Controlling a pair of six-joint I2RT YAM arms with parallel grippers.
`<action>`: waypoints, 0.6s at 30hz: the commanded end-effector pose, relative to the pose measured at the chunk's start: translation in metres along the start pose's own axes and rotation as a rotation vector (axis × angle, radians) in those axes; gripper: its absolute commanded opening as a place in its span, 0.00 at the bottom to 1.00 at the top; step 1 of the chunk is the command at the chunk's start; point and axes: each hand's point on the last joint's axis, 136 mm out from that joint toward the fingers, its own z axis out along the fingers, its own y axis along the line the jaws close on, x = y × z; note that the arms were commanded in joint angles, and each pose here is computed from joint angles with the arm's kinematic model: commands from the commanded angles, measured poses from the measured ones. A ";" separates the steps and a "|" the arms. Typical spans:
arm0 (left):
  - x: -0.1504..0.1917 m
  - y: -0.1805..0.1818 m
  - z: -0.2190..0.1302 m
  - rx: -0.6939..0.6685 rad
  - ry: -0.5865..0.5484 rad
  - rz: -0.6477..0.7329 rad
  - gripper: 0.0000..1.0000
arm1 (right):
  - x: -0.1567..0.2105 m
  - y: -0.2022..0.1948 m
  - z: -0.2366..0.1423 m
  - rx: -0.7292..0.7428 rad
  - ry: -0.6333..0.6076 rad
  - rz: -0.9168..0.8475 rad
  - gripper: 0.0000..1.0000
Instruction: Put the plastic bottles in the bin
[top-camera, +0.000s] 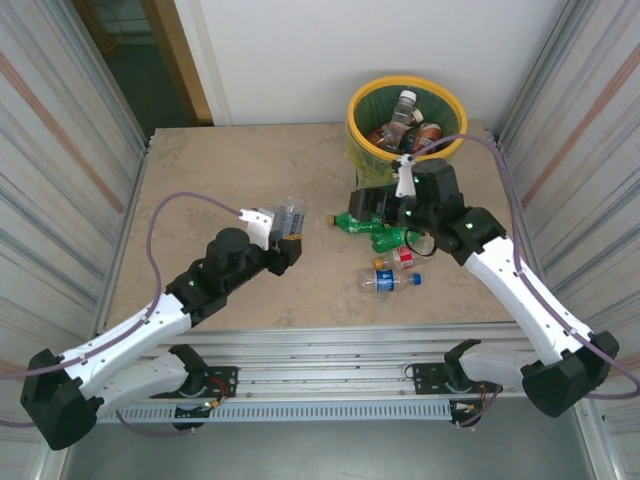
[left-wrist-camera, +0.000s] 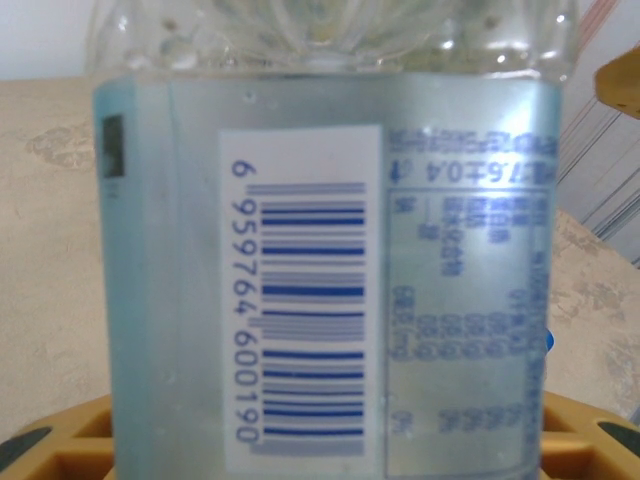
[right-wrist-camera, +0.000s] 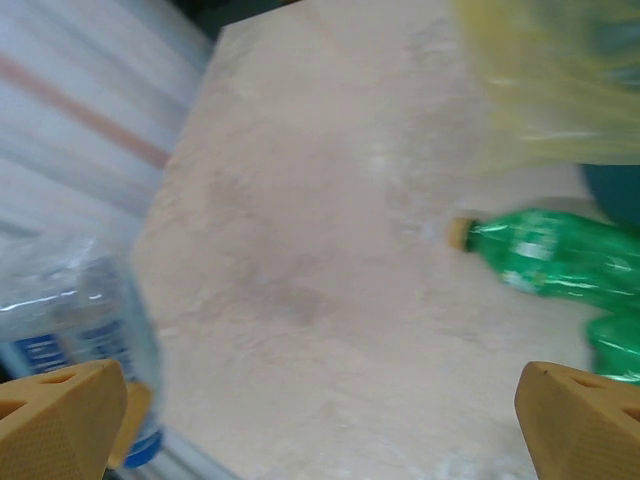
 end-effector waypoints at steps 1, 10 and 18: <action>-0.014 -0.006 -0.006 0.037 -0.064 0.045 0.52 | -0.010 0.053 0.005 -0.168 -0.007 -0.021 0.98; -0.019 -0.017 -0.007 0.095 -0.077 0.066 0.52 | 0.012 0.103 0.040 -0.283 0.100 -0.107 0.99; -0.022 -0.024 -0.009 0.136 -0.091 0.081 0.52 | 0.028 0.117 0.063 -0.336 0.176 -0.117 0.91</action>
